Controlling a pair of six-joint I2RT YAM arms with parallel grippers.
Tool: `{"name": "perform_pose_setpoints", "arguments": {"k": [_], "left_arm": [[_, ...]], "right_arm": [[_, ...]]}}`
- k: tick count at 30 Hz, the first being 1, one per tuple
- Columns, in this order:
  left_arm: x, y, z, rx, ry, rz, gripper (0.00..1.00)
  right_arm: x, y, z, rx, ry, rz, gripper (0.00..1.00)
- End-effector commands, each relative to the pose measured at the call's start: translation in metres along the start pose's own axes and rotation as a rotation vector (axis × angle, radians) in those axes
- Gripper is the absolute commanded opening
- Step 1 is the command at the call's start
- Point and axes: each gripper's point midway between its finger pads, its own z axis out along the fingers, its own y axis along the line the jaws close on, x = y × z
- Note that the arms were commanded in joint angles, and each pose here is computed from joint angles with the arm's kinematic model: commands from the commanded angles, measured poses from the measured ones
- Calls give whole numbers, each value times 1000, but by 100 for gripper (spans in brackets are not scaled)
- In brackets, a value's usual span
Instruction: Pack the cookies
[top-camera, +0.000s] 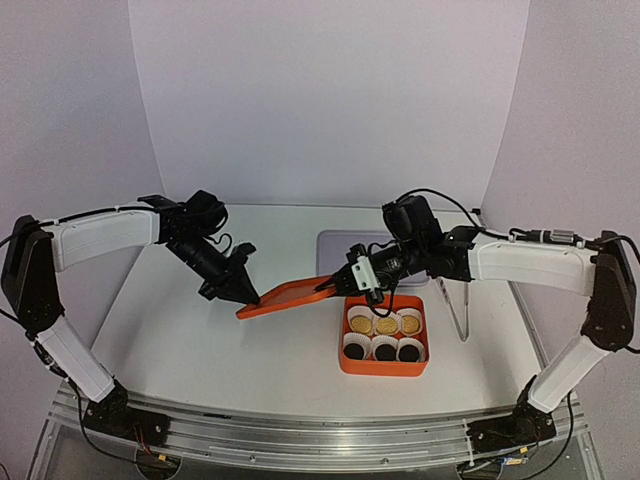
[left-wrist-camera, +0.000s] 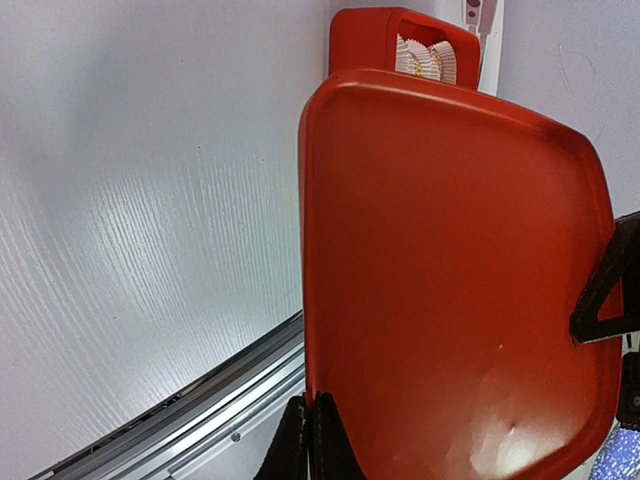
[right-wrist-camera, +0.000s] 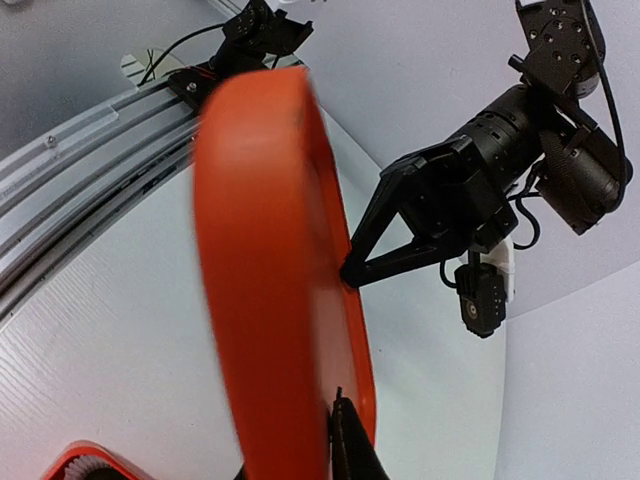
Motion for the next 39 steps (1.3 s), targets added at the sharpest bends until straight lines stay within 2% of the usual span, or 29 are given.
{"name": "perform_pose_setpoints", "arguments": {"k": [1,5,7,9,12,15,18,20,22,24,30,34,39], "left_arm": [[-14,-33,-18,65,-64,98,18],[-45,-64,-49,40,-230,191,66],[-63,-85,-75,16,-351,247,97],[-80,-104,-104,-21,-479,291,100],[-106,-121,-153,-116,-702,313,100],[-122,-135,-208,-170,-976,323,100],[-125,-142,-237,-146,-1140,328,100],[-129,-140,-232,-129,-1152,332,100],[-135,-139,-212,-103,-1091,350,100],[-144,-134,-186,-82,-1015,361,100],[-153,-112,-111,12,-808,396,100],[-150,-98,-74,53,-688,410,100],[-147,-75,-37,59,-568,388,100]], "right_arm": [[-7,-7,-7,8,6,22,0],[-7,-3,-17,30,45,45,0],[-12,-1,-25,46,51,72,0],[-19,-3,-33,68,51,135,0],[-24,-14,-44,133,69,314,0],[-19,-37,-58,265,119,596,0],[-8,-62,-74,445,142,927,0],[5,-74,-91,601,165,1176,0],[14,-75,-107,707,183,1324,0],[21,-70,-123,798,149,1491,0],[62,-46,-167,761,-133,2175,0],[66,-29,-155,574,-202,2365,0],[75,-6,-155,599,-209,2383,0]]}}
